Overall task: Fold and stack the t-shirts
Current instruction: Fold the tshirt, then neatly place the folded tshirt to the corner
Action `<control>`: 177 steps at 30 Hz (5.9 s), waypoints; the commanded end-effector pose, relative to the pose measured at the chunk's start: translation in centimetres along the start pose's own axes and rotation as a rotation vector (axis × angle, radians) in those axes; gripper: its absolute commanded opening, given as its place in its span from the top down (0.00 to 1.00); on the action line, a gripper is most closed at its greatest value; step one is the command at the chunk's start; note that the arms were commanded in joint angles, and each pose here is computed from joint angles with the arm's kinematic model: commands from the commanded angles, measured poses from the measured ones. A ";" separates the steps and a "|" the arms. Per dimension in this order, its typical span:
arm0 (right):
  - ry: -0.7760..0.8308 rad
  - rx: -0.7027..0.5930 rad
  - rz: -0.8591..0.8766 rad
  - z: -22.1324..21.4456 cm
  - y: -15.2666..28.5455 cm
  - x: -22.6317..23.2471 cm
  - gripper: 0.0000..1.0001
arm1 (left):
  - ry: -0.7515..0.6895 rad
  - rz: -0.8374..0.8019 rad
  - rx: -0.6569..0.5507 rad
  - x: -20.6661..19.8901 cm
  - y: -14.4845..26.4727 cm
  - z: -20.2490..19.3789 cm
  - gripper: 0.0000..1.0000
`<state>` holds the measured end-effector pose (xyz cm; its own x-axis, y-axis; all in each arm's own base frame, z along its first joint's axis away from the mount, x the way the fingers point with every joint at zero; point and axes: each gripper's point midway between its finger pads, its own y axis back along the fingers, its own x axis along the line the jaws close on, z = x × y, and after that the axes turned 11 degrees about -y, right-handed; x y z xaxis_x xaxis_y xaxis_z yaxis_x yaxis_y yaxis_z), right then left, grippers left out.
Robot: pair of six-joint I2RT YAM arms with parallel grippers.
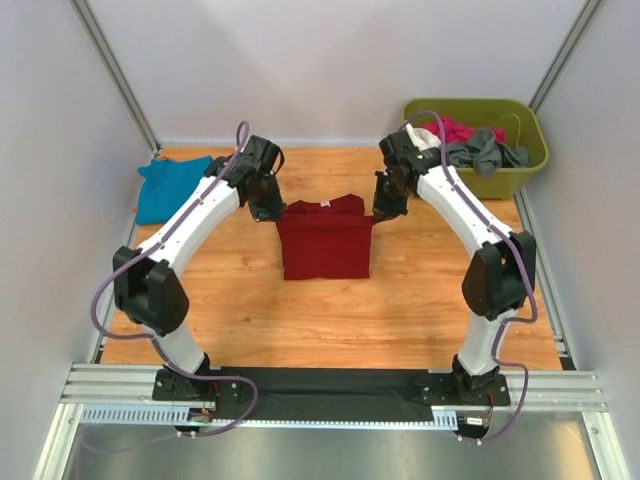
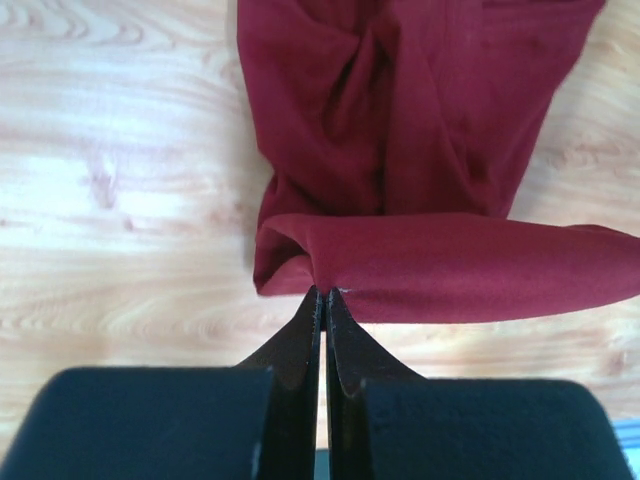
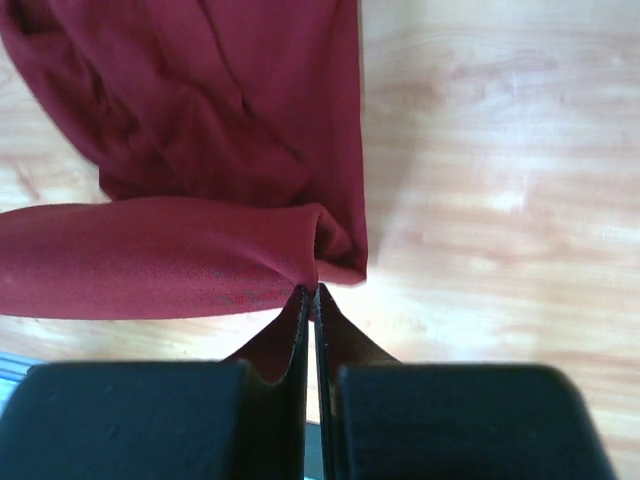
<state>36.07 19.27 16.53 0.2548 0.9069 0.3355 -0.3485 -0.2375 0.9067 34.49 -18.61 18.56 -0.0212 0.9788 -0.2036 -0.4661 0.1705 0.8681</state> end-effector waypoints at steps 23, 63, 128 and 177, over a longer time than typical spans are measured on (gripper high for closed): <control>0.098 -0.029 0.151 9.0 -5.6 3.9 1.00 | 0.157 0.137 -0.033 3.4 -3.7 3.3 1.00; 0.150 -0.185 0.629 12.3 -5.6 12.3 0.87 | 0.107 -0.278 -0.359 -2.5 -7.4 12.0 0.91; 0.116 -0.195 0.197 7.5 2.1 -0.4 0.00 | 0.017 -0.205 -0.156 4.5 -12.0 0.9 0.04; 0.003 -0.354 -0.015 11.4 1.0 -6.3 0.00 | -0.599 0.493 -0.326 18.3 -4.1 17.9 1.00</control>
<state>43.13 10.10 17.75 0.2517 0.9041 0.3454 -0.5973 -0.1357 0.7905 50.56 -1.75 14.48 0.1654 0.8999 0.4036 -0.7005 -0.1809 0.6903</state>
